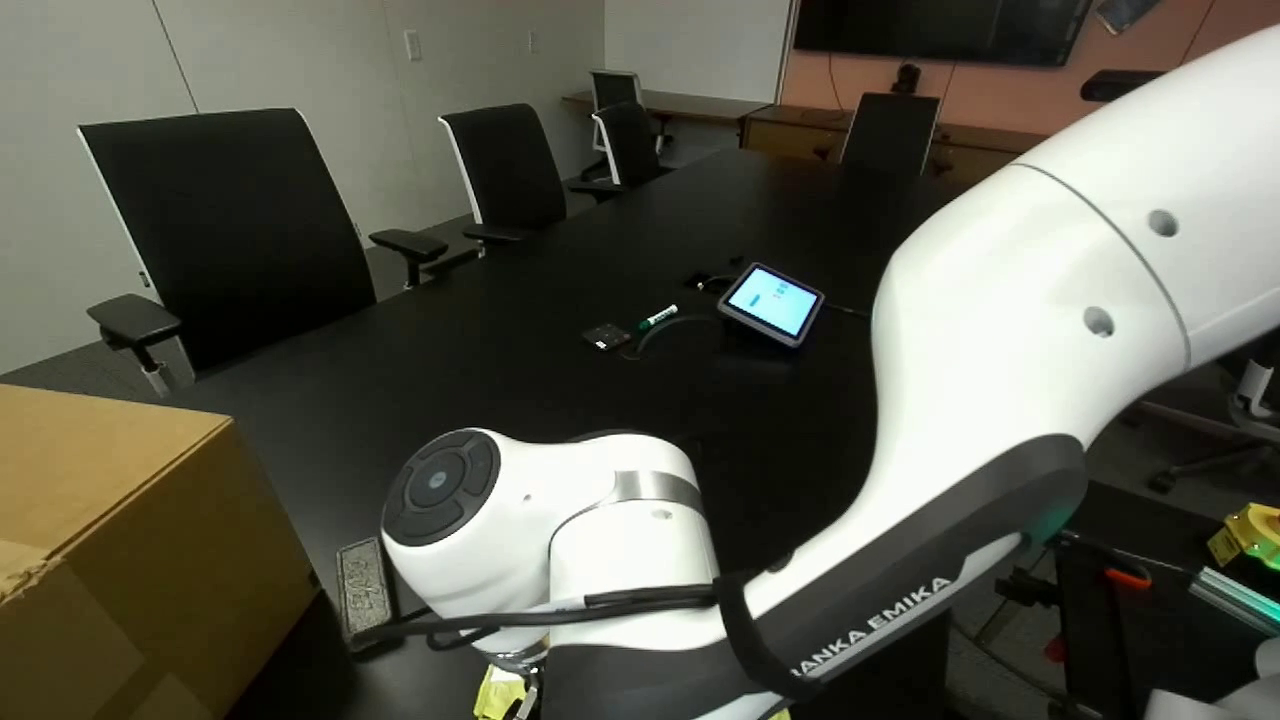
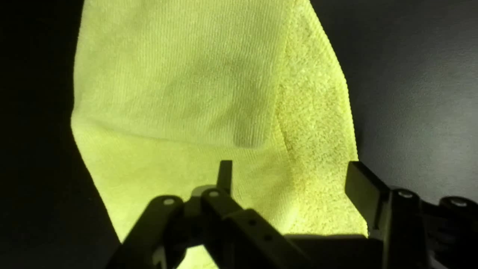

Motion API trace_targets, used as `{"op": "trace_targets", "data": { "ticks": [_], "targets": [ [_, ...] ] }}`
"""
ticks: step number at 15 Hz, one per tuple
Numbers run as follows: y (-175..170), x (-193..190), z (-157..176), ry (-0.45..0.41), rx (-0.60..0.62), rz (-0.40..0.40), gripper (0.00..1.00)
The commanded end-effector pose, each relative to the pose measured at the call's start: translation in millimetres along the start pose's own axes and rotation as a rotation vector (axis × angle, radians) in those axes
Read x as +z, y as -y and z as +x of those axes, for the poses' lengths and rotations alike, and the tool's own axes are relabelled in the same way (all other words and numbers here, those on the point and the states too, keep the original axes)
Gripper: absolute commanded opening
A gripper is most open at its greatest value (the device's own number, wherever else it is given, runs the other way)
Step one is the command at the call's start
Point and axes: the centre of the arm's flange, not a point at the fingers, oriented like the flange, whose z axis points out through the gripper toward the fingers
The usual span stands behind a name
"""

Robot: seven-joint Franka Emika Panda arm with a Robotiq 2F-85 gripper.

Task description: Fold the yellow towel in half from right to left.

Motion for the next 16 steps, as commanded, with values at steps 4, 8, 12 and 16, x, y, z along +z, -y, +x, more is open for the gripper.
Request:
{"op": "trace_targets", "data": {
  "ticks": [4, 8, 12, 16],
  "targets": [
    [-3, -6, 11, 0.002, -0.005, -0.004, 0.39],
    [1, -5, 11, 0.006, -0.015, -0.001, 0.49],
    [6, -1, 12, 0.016, -0.027, 0.002, 0.39],
    [6, 4, 13, 0.025, -0.031, 0.002, 0.4]
  ]
}}
